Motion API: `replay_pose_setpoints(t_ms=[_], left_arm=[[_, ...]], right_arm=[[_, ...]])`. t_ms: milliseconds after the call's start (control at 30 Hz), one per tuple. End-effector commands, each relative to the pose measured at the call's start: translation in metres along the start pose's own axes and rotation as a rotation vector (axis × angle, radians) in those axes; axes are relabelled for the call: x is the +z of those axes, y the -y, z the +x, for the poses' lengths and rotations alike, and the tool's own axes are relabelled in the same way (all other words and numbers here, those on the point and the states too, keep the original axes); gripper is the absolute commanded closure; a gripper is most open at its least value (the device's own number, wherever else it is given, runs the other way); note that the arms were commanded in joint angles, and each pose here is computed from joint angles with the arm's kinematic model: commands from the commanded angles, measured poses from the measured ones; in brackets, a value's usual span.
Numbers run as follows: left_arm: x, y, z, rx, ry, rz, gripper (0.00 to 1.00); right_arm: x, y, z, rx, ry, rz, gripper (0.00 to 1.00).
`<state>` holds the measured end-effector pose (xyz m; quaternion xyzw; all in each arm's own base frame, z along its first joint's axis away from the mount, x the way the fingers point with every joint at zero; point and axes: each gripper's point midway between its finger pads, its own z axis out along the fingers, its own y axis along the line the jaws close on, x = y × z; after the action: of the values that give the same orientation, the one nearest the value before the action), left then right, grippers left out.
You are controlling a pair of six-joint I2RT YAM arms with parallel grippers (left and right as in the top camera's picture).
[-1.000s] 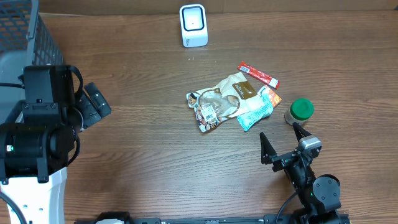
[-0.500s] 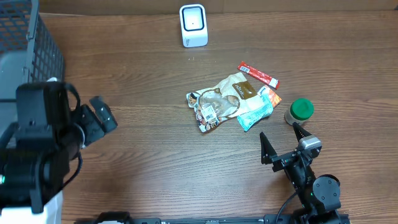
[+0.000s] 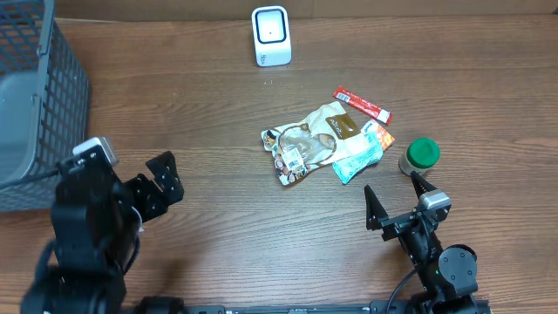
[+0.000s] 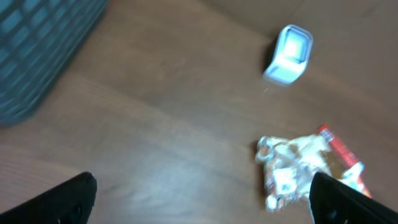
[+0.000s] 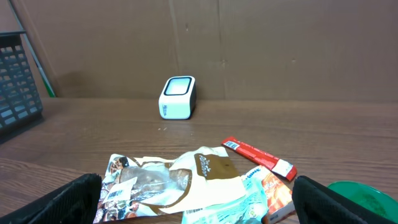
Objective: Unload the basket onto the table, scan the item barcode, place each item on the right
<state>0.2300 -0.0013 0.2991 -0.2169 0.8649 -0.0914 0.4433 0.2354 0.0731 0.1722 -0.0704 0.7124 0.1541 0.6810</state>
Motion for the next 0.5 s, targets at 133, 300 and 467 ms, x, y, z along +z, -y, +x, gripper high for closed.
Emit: replay_pose_setpoints(t_ms=[133, 300, 467], left_arm=[[-0.024, 0.018, -0.018, -0.02, 0.283, 0.216, 0.0], [-0.051, 0.033, -0.032, -0.004, 0.492, 0.381, 0.0], [-0.076, 0.04, -0.034, 0.057, 0.668, 0.498, 0.0]], right_arm=[[0.0, 0.001, 0.002, 0.004, 0.004, 0.001, 0.0], [0.0, 0.001, 0.002, 0.004, 0.004, 0.001, 0.0], [0.0, 0.001, 0.002, 0.004, 0.004, 0.001, 0.0]])
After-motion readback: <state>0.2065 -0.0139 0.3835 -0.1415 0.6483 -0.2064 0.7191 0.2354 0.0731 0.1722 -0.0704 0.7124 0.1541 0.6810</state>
